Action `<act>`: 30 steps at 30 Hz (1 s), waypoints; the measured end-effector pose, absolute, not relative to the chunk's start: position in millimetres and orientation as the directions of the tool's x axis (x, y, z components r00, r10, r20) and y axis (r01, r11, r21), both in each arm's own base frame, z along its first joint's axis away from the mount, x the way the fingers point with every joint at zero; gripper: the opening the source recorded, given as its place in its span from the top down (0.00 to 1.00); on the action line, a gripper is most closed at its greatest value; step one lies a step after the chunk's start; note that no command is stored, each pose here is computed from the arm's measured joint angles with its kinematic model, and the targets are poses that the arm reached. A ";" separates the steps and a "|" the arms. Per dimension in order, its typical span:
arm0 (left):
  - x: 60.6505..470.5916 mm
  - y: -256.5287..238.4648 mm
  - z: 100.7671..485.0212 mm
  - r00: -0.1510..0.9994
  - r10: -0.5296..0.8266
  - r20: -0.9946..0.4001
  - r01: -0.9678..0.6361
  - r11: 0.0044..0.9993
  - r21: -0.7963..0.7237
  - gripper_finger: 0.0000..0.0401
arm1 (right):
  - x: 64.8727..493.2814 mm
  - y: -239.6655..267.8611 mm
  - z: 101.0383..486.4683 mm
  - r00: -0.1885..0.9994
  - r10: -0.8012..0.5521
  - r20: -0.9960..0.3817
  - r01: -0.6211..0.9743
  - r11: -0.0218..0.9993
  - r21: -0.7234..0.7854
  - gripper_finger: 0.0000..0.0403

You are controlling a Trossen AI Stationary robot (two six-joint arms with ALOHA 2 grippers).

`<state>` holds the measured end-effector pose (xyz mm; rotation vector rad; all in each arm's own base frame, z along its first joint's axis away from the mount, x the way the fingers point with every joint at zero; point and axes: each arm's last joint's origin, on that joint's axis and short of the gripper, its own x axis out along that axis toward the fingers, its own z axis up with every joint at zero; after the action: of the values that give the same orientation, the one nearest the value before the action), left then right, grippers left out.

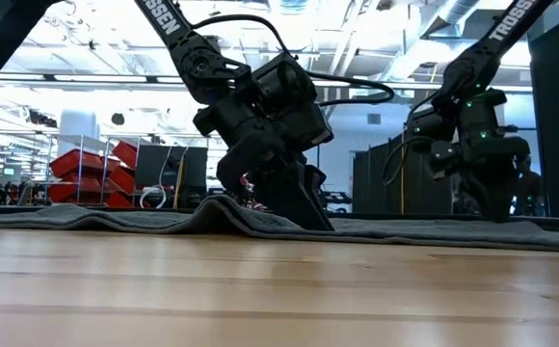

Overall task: Roll towel
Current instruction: Roll the gray towel

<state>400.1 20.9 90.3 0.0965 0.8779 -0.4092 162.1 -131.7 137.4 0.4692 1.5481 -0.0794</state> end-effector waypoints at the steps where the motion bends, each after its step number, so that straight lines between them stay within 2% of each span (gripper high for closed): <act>1: 400.3 20.9 90.3 0.569 -0.308 -0.762 0.387 0.918 -0.083 0.80 | 162.3 -130.7 136.3 0.026 0.240 -0.970 0.340 0.911 0.234 0.54; 6: 401.5 21.3 90.2 0.583 -0.307 -0.752 0.387 0.919 -0.075 0.80 | 166.5 -131.1 129.4 -0.033 0.188 -0.982 0.354 0.921 0.164 0.63; 15: 402.1 21.6 90.2 0.590 -0.304 -0.748 0.377 0.923 -0.078 0.80 | 170.9 -137.4 132.7 -0.040 0.146 -0.988 0.331 0.935 0.125 0.97; 18: 403.6 23.7 90.4 0.609 -0.287 -0.739 0.352 0.933 -0.073 0.80 | 174.4 -140.1 137.0 -0.056 0.116 -0.992 0.326 0.941 0.092 0.97; 22: 408.7 34.3 93.4 0.676 -0.203 -0.708 0.253 0.967 -0.035 0.80 | 181.4 -139.7 141.4 -0.108 0.011 -0.994 0.291 0.957 -0.020 0.98; 30: 416.3 55.7 100.4 0.785 -0.122 -0.608 0.174 0.984 0.028 0.80 | 197.3 -122.4 149.7 -0.178 -0.218 -0.960 0.121 0.963 -0.241 0.98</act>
<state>416.3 55.7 100.4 0.0843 0.6492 -0.1598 197.3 -122.4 149.7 -0.0732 1.7237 -0.3014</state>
